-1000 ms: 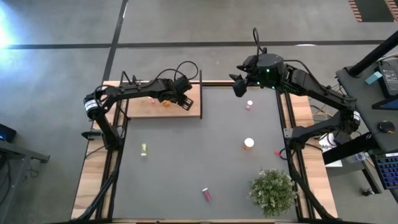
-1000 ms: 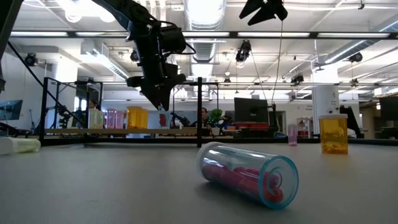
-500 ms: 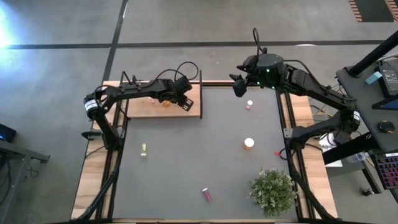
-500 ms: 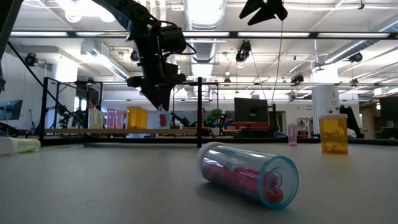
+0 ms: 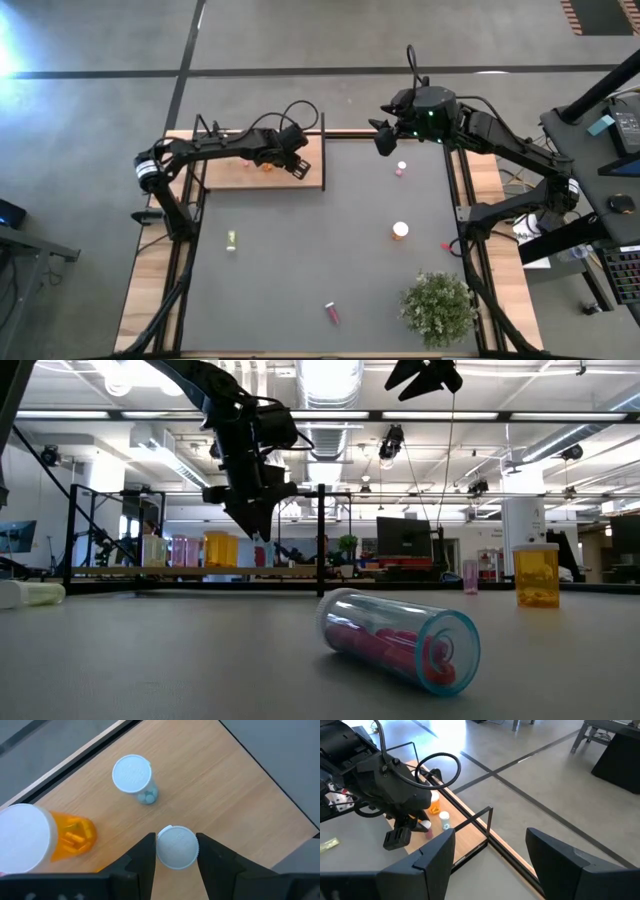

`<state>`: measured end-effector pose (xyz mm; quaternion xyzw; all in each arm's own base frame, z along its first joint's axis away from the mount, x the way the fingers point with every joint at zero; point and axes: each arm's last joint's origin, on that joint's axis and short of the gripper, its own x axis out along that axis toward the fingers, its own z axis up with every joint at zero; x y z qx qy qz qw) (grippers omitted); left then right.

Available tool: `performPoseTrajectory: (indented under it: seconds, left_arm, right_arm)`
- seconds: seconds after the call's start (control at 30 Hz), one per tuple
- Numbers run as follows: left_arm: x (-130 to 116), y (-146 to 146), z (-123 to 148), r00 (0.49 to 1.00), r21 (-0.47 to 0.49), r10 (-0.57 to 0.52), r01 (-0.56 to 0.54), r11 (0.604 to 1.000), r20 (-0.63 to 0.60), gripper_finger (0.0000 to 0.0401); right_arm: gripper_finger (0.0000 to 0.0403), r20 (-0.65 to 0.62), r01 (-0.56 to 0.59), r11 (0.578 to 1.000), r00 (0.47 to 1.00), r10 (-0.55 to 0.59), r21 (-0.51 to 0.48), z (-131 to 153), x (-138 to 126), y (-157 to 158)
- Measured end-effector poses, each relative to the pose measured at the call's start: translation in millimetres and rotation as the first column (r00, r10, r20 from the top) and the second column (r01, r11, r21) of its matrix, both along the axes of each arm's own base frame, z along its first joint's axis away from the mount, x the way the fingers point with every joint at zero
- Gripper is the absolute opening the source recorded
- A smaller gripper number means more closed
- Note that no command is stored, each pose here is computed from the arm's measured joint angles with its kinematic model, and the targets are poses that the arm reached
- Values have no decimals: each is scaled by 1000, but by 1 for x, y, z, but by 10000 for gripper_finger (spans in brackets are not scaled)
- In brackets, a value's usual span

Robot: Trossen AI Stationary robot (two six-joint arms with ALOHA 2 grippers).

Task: Pick and place medicine bottles onto shelf by color
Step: Put the top blue pill bottle on the shelf aligned with the other blue pill bottles

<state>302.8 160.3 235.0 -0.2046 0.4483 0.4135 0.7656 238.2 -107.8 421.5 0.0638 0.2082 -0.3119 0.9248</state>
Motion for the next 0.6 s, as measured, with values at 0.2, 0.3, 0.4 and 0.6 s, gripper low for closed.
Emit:
performPoseTrajectory:
  seconds: [0.2,0.3,0.4,0.6]
  left_arm:
    - [1,0,-2,1000,9,0,0,1000,18,115]
    - [1,1,-1,1000,14,-2,2,1000,22,115]
    - [2,2,-1,1000,18,-2,2,1000,30,115]
    - [2,2,-2,999,21,-2,1,1000,34,115]
  right_arm:
    - [233,0,0,1000,1000,0,0,0,0,0]
    - [233,0,0,1000,1000,0,0,0,0,0]
    - [233,0,0,1000,1000,0,0,0,0,0]
    - [233,0,0,1000,1000,0,0,0,0,0]
